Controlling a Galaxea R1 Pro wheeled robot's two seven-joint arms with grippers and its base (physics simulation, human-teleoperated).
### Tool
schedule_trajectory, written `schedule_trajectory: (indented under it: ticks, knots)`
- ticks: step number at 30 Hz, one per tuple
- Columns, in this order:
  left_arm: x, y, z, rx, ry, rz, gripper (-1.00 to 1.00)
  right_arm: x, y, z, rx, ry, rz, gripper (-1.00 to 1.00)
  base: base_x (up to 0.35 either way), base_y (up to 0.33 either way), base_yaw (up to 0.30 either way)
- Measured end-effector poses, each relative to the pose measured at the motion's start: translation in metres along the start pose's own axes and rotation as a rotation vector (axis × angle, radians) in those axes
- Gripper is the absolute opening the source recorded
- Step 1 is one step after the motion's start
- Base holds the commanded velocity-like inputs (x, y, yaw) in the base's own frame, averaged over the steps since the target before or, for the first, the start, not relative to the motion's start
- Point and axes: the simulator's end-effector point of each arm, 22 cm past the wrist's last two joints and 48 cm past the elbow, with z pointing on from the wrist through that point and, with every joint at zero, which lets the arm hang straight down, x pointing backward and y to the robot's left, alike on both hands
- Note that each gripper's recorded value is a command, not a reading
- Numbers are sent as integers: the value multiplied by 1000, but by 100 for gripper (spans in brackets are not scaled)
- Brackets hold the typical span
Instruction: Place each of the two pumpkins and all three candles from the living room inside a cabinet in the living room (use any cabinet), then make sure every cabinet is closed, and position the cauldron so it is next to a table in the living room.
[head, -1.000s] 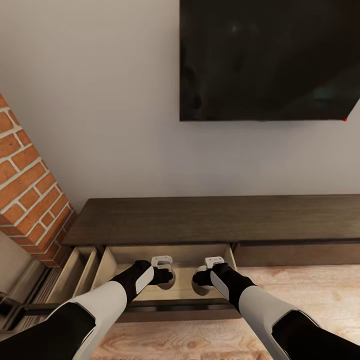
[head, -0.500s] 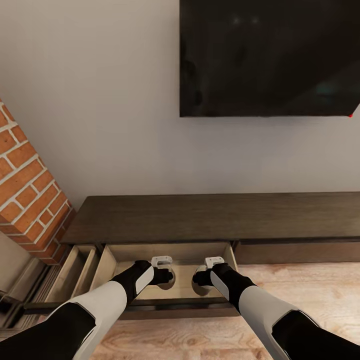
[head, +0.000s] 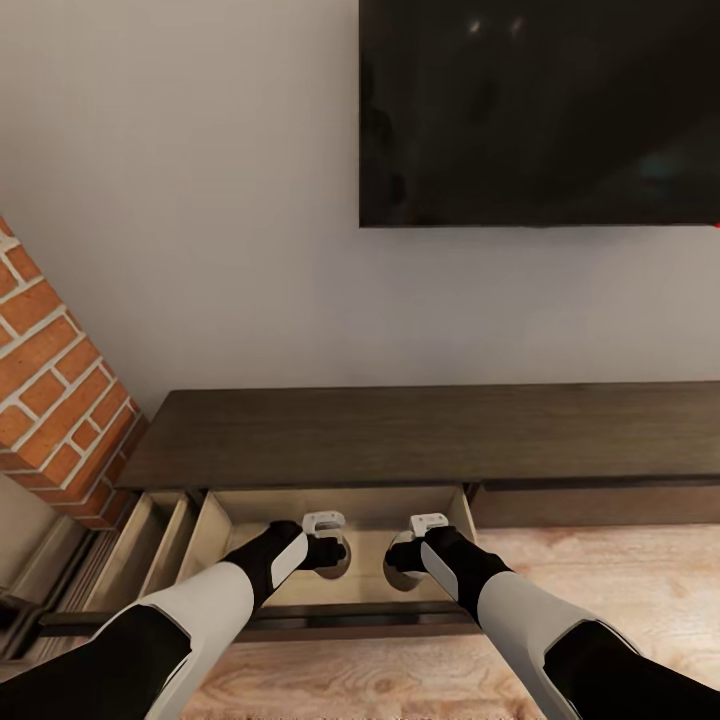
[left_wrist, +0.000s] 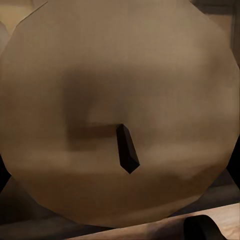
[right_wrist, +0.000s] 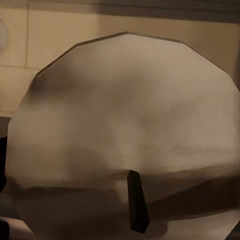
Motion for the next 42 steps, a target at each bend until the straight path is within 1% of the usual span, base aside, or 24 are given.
schedule_trajectory:
  ticks: [6, 10, 13, 18, 19, 22, 24, 28, 35, 42]
  knots:
    - [4, 1, 4, 0, 9, -2, -100, 4, 0, 4, -1, 9, 2, -100, 10, 0, 0]
    - [6, 2, 6, -1, 14, -3, -100, 6, 0, 6, -2, 12, 3, -100, 192, -6, 0]
    - [6, 2, 6, -1, 16, -3, -100, -1, 0, 6, -2, -20, 3, -100, 139, -16, 0]
    - [7, 2, 7, -1, 16, -4, -100, -4, -1, 8, -3, -45, 6, -100, 29, -3, 0]
    - [7, 2, 7, -1, 16, -3, -100, -6, 0, 8, -4, -61, 9, -100, 4, 0, 0]
    - [6, 2, 7, -1, 16, -3, -100, -9, 0, 8, -4, -80, 10, -100, 1, 0, 0]
    - [7, 2, 7, -1, 17, -3, -100, -5, 0, 10, -3, -77, 12, -100, 0, 0, 0]
    - [7, 2, 7, -1, 16, -3, -100, -4, 6, 10, -11, -76, 11, -100, 0, 0, 0]
    - [6, 2, 7, -1, 17, -2, -100, -3, 8, 10, -13, -76, 9, -100, 0, 0, 0]
    - [12, 5, 19, -1, 18, -4, -100, 2, 6, 23, -13, -76, 9, -100, 0, 0, 0]
